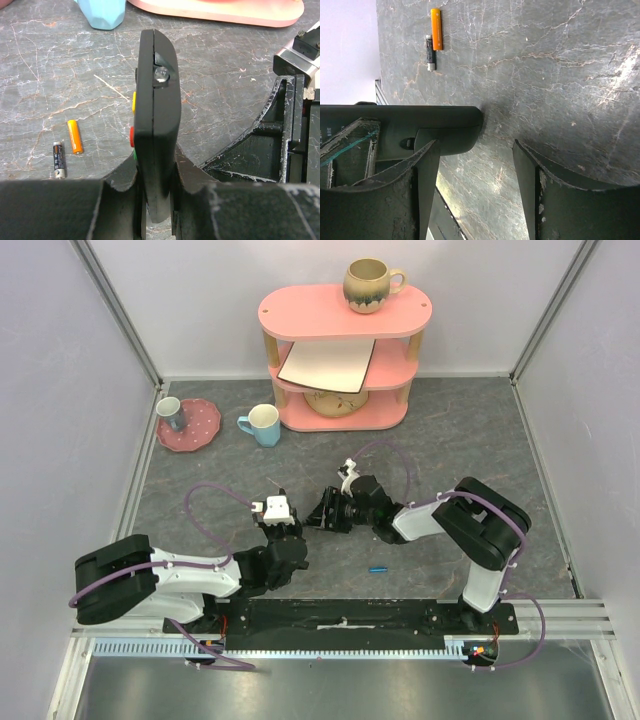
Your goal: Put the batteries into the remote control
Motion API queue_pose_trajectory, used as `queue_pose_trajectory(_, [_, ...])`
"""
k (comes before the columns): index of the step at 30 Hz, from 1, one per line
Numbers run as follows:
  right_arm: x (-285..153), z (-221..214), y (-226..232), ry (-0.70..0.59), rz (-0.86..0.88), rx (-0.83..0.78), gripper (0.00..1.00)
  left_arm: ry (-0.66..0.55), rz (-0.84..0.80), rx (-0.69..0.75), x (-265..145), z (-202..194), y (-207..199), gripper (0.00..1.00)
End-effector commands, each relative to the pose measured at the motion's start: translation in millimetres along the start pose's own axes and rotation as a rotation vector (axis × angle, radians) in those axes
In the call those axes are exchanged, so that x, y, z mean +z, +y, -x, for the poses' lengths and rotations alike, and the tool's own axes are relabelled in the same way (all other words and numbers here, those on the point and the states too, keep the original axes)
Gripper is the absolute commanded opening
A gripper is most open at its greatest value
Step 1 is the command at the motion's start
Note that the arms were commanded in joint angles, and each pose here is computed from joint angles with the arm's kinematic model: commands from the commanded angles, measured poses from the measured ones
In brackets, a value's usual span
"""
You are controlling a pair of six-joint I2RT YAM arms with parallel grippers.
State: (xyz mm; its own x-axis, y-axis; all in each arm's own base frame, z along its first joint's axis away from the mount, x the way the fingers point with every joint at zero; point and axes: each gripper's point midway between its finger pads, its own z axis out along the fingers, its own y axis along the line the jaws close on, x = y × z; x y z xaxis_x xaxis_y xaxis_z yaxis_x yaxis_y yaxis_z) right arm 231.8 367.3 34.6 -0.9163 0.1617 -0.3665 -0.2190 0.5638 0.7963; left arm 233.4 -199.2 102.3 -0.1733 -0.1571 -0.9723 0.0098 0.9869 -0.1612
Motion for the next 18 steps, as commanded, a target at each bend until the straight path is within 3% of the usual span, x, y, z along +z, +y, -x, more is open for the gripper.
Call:
queue_pose_trajectory(1, [-10,-29,-50,0.081,-0.172,0.015,0.68,-0.002,0.007,0.014,-1,0,2,0.02])
queue_pose_trajectory(4, [-11,-27,-48,0.073,-0.162,0.018,0.68,-0.001,0.007,0.017,-1,-1,2,0.02])
queue_pose_trajectory(10, [-22,2,3,-0.081,0.077,0.053,0.75,0.01,-0.005,-0.011,-2,-4,-1,0.02])
queue_pose_trajectory(18, [-13,16,29,-0.077,0.152,0.039,0.75,0.025,-0.016,-0.028,-2,-9,-4,0.02])
